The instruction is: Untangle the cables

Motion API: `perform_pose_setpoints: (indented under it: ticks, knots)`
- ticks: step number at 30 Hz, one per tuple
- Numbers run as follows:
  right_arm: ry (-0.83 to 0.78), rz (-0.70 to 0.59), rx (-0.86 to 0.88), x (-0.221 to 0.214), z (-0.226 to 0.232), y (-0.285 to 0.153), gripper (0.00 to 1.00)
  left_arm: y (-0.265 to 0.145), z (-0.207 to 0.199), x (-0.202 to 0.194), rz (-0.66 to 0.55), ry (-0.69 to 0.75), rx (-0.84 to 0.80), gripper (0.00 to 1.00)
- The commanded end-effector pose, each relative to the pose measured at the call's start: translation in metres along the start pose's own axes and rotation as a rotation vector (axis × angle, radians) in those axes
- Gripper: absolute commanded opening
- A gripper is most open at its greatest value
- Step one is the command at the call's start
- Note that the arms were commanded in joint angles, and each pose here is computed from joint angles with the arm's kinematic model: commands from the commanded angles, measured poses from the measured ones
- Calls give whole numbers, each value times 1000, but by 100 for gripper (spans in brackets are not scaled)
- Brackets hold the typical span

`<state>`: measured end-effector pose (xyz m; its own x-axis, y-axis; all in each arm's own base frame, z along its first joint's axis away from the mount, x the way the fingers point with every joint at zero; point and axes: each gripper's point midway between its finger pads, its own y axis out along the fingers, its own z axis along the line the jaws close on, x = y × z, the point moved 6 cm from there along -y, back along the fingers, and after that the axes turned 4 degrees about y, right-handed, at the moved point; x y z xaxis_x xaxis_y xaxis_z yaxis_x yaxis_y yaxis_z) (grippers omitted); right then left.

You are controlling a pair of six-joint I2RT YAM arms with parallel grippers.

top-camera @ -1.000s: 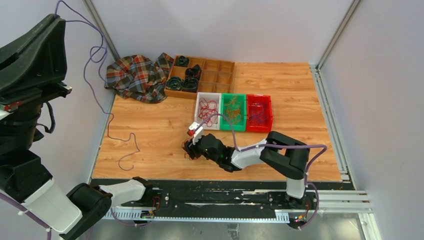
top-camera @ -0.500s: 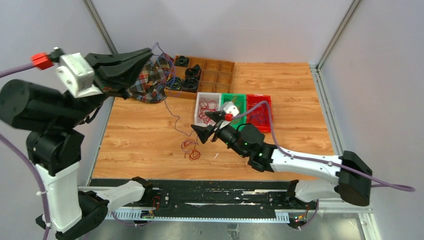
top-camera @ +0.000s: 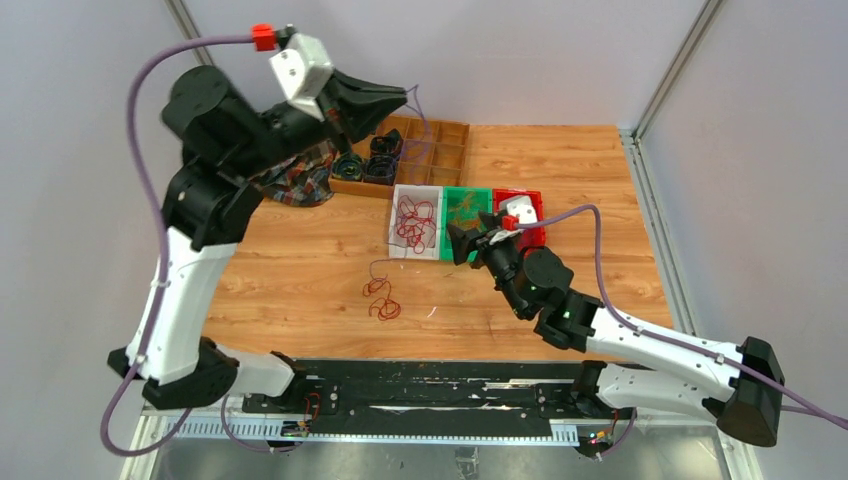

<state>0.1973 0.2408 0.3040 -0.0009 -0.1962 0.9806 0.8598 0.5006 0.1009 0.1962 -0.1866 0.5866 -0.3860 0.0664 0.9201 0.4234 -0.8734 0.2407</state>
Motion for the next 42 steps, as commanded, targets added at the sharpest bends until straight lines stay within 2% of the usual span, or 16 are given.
perform_pose_setpoints:
  ticks: [1,10,16,26,42]
  knots:
    - [-32,13,-297,-6,-46,-19,64,27,4,3,-40,34,-14,0]
    - [-10,16,-592,-13,-97,-57,61,86,0,-23,-58,46,-62,0]
    - [-8,18,-689,-22,-119,-76,59,128,0,-48,-71,24,-77,0]
    - [-12,28,-746,-30,-136,-89,58,184,11,-79,-91,1,-56,0]
    - [-9,57,-776,-42,-147,-94,58,210,11,-105,-93,3,-40,0]
